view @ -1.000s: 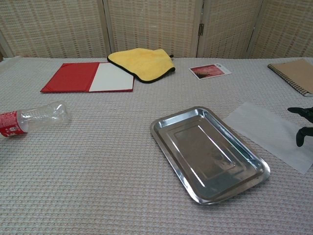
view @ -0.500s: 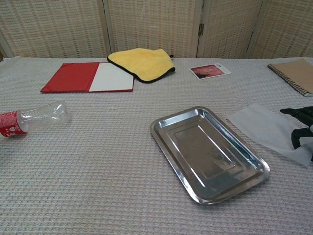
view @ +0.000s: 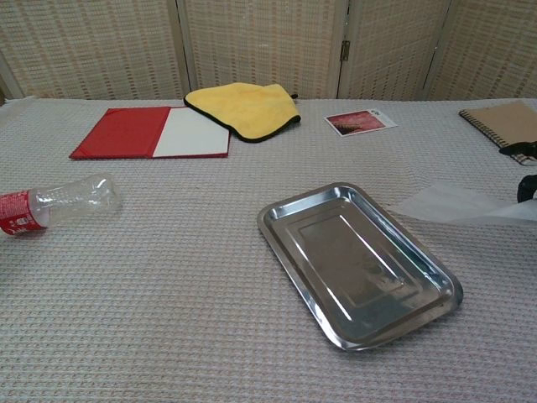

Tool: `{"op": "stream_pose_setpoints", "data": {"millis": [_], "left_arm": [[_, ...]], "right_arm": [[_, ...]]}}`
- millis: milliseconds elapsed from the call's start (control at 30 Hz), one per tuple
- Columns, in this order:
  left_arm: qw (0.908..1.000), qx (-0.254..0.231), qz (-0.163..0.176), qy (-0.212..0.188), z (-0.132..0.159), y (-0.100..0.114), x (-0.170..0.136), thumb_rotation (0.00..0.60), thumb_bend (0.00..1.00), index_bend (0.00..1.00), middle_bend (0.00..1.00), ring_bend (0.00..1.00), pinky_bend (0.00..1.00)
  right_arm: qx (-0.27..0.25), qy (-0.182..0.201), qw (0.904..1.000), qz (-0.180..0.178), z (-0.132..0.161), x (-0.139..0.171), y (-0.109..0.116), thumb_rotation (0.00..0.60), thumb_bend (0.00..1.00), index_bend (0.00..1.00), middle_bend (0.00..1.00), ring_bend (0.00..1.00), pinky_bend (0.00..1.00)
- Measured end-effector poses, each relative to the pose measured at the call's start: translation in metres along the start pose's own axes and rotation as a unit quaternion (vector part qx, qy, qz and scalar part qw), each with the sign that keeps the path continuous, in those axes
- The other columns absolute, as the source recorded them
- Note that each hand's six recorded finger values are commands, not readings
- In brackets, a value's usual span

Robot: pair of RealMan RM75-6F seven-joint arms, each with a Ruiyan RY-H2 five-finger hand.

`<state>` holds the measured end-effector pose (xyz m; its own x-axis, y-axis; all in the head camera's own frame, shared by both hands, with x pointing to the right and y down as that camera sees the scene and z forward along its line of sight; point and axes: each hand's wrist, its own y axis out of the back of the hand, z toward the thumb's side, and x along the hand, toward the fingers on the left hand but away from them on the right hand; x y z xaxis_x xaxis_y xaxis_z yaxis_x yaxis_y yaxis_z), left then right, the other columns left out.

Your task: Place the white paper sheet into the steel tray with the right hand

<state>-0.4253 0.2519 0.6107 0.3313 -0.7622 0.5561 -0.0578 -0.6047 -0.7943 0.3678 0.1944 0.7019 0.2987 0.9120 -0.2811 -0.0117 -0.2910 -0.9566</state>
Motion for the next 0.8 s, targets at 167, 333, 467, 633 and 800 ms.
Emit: {"op": "stream_pose_setpoints", "data": {"millis": [167,333,467,633,800], "left_arm": [[1.0000,-0.002,-0.001,-0.002,0.001,0.000,0.000,0.600,0.47,0.04,0.00,0.00,0.00],[1.0000,-0.005,0.001,-0.003,0.002,0.002,-0.002,0.600,0.47,0.04,0.00,0.00,0.00],[0.9999,-0.009,0.007,-0.006,0.003,0.006,-0.004,0.600,0.47,0.04,0.00,0.00,0.00],[0.9997,-0.015,0.014,-0.009,0.003,0.012,-0.008,0.600,0.47,0.05,0.00,0.00,0.00],[0.9995,-0.023,0.017,-0.009,0.002,0.015,-0.009,0.600,0.47,0.05,0.00,0.00,0.00]], "right_arm": [[-0.032,-0.017,0.9969,-0.070,0.002,-0.013,0.026,0.600,0.70,0.63,0.16,0.11,0.00],[-0.086,-0.008,0.9872,-0.134,0.023,-0.031,0.049,0.600,0.70,0.63,0.17,0.11,0.00],[-0.123,0.022,0.9773,-0.172,0.053,-0.044,0.060,0.600,0.70,0.63,0.16,0.11,0.00],[-0.145,0.055,0.9673,-0.200,0.090,-0.054,0.061,0.600,0.70,0.63,0.16,0.12,0.00],[-0.152,0.067,0.9608,-0.222,0.110,-0.081,0.071,0.600,0.70,0.63,0.16,0.12,0.00]]}}
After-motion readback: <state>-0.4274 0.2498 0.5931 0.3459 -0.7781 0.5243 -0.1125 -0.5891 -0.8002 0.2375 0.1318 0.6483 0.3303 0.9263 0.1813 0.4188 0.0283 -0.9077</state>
